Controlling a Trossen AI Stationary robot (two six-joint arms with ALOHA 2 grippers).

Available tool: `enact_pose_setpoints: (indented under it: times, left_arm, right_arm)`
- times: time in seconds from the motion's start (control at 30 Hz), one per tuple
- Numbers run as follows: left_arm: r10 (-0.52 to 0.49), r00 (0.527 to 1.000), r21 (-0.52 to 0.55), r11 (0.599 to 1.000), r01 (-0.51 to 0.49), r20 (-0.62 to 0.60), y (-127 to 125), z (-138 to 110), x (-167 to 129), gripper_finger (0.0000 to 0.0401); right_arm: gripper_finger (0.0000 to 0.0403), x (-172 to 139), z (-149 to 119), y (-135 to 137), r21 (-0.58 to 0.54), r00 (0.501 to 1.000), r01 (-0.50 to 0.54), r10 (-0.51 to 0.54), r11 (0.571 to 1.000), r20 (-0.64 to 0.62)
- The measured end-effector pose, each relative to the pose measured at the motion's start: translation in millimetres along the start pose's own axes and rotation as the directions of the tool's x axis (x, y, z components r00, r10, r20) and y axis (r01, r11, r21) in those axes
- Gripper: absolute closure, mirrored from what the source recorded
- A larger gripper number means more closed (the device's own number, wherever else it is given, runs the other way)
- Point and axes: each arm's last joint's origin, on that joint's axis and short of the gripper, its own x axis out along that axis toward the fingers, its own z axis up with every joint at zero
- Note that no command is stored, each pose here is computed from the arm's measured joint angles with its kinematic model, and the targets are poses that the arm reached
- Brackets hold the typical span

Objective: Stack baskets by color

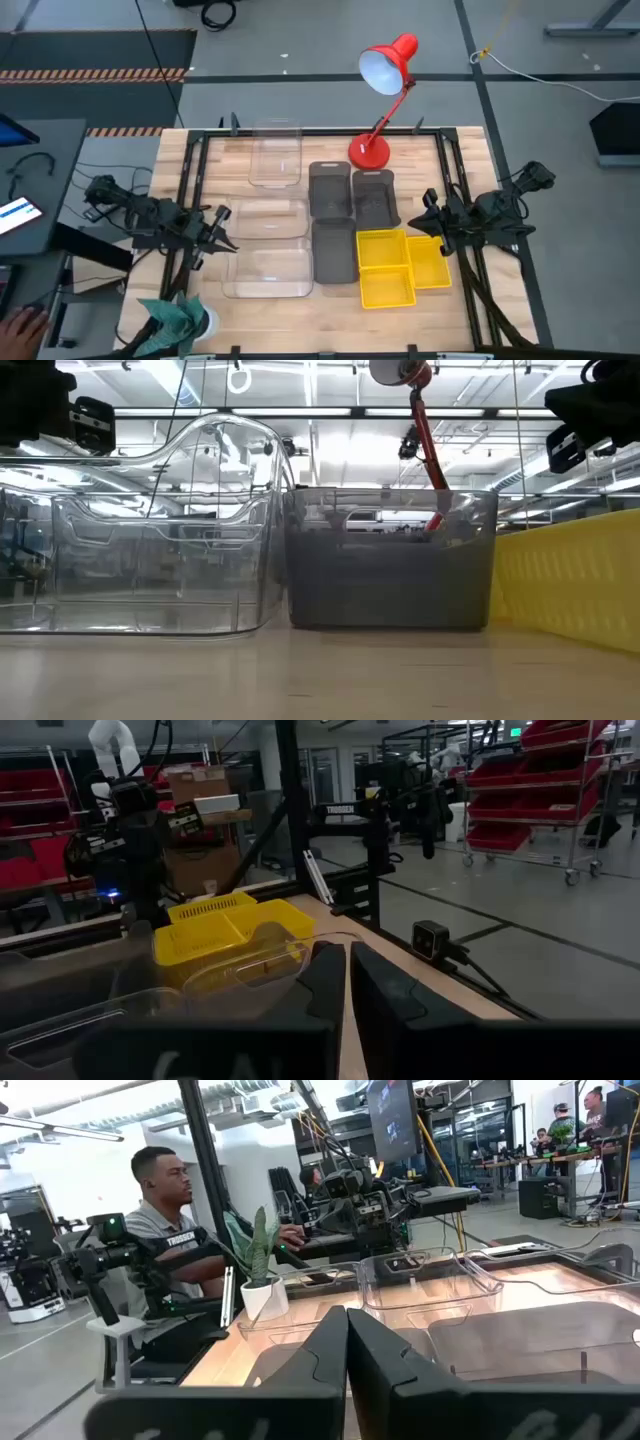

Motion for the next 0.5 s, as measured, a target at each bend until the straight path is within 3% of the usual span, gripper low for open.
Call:
enact_pose_setpoints:
  times: [0.5]
  left_arm:
    - [0.0, 1.0, 0.0, 1.0, 0.0, 0.0, 0.0, 0.0, 0.0, 0.0371]
  right_arm:
    - [0.0391, 0.0, -0.1, 0.0, 0.0, 1.0, 0.0, 0.0, 1.0, 0.0]
